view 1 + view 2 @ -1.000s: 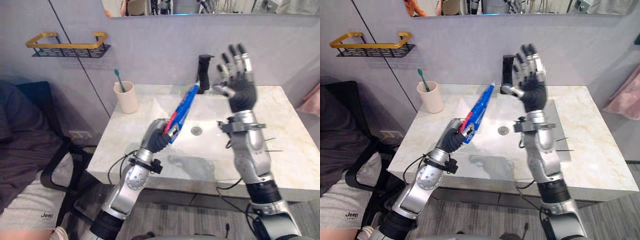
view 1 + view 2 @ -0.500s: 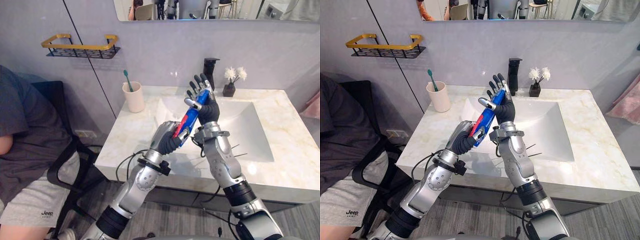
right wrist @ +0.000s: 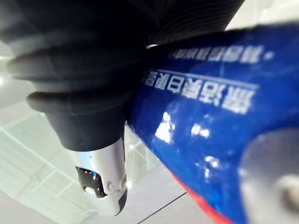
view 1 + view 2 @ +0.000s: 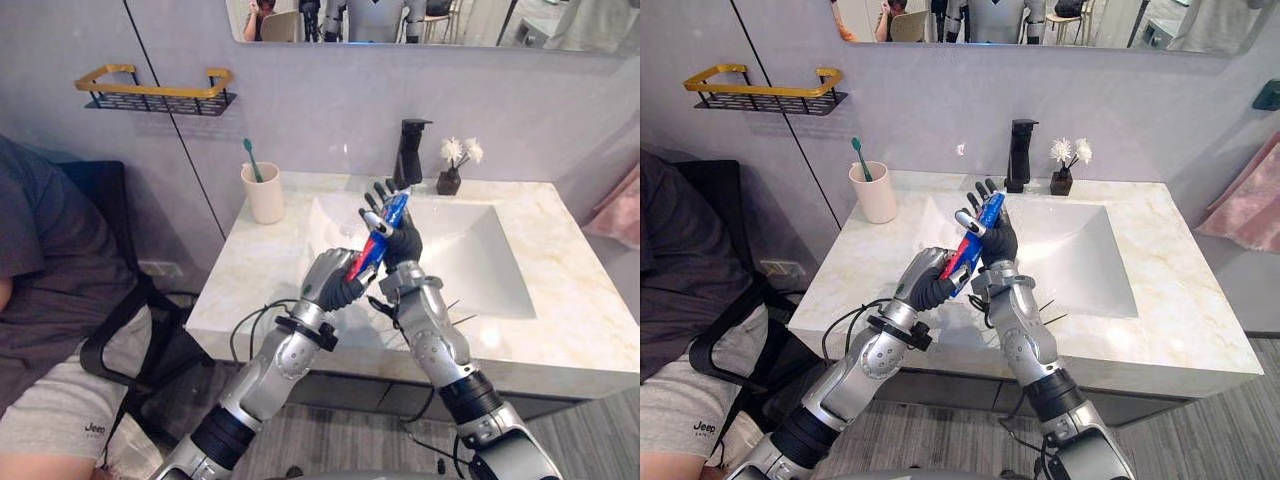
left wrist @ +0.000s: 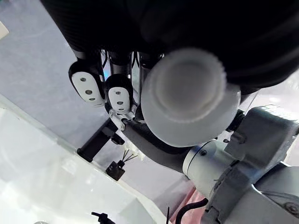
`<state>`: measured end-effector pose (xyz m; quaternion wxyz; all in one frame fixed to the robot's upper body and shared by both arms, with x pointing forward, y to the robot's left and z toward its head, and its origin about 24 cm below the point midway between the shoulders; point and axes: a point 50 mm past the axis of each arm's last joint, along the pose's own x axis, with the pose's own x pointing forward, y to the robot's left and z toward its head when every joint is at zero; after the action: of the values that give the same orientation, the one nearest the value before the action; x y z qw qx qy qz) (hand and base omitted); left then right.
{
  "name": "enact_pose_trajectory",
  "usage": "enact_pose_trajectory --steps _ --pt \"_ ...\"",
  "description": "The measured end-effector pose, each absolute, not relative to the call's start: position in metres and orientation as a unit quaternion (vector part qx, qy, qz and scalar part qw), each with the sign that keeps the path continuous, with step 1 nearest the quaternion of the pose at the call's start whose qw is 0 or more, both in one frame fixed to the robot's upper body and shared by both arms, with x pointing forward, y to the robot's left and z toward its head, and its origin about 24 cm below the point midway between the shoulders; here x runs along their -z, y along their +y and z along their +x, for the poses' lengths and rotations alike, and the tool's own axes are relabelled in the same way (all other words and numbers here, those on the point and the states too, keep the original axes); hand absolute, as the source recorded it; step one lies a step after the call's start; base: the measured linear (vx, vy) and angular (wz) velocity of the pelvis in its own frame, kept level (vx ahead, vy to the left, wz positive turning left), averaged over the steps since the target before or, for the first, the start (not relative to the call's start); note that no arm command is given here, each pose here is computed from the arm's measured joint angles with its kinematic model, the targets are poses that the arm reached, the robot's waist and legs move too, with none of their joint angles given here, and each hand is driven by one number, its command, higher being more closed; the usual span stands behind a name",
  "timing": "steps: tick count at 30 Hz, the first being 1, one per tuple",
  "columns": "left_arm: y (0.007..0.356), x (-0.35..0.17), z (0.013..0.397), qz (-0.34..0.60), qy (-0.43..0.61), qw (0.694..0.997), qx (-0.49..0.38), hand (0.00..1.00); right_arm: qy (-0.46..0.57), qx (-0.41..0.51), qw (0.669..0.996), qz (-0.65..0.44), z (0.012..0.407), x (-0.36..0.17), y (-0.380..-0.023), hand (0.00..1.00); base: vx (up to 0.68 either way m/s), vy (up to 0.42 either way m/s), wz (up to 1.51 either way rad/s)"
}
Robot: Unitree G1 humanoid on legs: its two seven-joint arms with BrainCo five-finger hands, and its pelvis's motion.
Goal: Organize washtable
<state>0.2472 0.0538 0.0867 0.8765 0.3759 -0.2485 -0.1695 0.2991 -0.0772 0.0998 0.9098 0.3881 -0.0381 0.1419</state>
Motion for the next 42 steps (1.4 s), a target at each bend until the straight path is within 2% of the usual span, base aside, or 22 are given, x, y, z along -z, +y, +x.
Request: enact_pose_trajectory --steps 3,10,11,21,34,35,38,42 --pt "0.053 -0.085 0.251 0.403 -0.253 0.861 0.179 1.00 -0.023 -0.142 0.901 0.409 0.298 -0.096 -0.077 0.00 -0.01 -0.004 -0.01" --pt "0.056 -0.079 0.250 0.424 -0.251 0.849 0.192 1.00 0.012 -0.156 0.882 0.444 0.292 -0.085 -0.073 0.00 -0.01 -0.005 -0.03" --pt "0.056 -0.079 0.250 0.429 -0.252 0.845 0.195 1.00 0.018 -0.159 0.879 0.448 0.291 -0.084 -0.073 1.00 0.00 0.000 0.00" --pt "0.062 -0.079 0.254 0.470 -0.273 0.811 0.217 1.00 0.039 -0.178 0.865 0.467 0.288 -0.079 -0.072 1.00 -0.01 -0.006 0.02" --pt "0.066 -0.079 0.255 0.482 -0.276 0.802 0.220 1.00 0.033 -0.205 0.863 0.461 0.287 -0.079 -0.072 1.00 -0.01 -0.006 0.03" --pt "0.068 -0.078 0.255 0.484 -0.275 0.802 0.216 0.00 0.033 -0.205 0.863 0.460 0.287 -0.079 -0.072 1.00 -0.03 -0.014 0.01" --pt "0.070 -0.075 0.252 0.468 -0.265 0.818 0.205 0.00 0.027 -0.211 0.862 0.459 0.287 -0.081 -0.073 1.00 -0.03 -0.011 0.00" --pt "0.073 -0.079 0.248 0.421 -0.256 0.856 0.157 0.00 -0.013 -0.209 0.856 0.473 0.285 -0.094 -0.074 1.00 -0.04 -0.018 0.05"
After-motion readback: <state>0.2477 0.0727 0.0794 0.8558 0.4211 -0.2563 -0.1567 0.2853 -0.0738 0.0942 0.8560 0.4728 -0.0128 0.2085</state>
